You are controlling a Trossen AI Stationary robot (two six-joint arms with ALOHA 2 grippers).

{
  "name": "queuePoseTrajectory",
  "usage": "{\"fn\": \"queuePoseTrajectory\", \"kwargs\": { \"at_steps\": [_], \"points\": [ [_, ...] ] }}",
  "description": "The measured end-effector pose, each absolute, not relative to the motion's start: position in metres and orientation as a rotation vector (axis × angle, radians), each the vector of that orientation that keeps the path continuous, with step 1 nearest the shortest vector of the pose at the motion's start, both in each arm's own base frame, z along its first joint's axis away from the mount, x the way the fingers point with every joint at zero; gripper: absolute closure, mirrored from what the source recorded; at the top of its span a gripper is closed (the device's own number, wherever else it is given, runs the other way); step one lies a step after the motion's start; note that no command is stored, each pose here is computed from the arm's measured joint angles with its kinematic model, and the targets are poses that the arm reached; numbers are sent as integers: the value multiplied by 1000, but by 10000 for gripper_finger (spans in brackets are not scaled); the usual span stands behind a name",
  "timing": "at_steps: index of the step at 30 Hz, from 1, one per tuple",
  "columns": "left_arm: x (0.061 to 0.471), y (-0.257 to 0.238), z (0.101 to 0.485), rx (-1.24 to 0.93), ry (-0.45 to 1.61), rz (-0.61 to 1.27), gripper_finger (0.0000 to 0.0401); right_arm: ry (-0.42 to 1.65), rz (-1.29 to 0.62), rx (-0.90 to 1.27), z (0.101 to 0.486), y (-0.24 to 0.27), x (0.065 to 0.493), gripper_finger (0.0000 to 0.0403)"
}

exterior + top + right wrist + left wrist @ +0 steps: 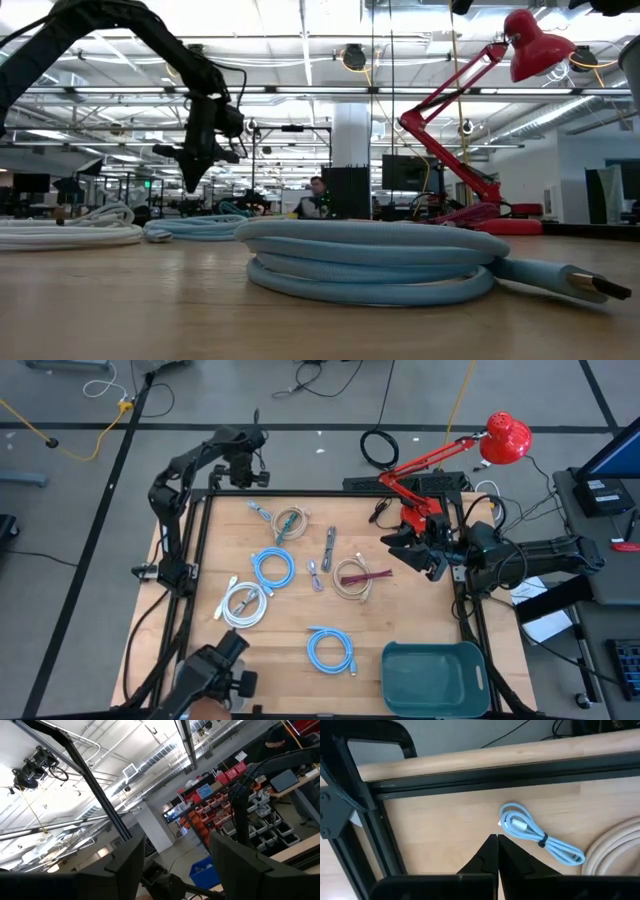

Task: Pick & Place USB Port
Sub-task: Put the top brown display cable into the blue bin

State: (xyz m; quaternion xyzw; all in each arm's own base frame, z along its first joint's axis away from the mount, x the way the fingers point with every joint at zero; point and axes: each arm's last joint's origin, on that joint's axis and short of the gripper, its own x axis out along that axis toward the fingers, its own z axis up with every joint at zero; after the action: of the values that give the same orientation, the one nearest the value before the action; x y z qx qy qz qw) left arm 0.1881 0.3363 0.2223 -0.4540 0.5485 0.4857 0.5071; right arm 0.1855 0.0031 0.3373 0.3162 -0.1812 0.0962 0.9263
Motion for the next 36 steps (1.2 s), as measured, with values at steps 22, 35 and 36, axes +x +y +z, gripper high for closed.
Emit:
{"fn": "queuePoseTrajectory", "kwargs": {
  "at_steps": [22,35,36],
  "points": [
    [243,306,178,-1087,1552,1028,401,-361,248,642,338,9,185,190],
    [253,297,183,-1062,1591,895,401,-366,242,615,338,9,185,190],
    [254,298,186,-1051,1587,886,401,-366,242,615,338,9,185,190]
  ]
}}
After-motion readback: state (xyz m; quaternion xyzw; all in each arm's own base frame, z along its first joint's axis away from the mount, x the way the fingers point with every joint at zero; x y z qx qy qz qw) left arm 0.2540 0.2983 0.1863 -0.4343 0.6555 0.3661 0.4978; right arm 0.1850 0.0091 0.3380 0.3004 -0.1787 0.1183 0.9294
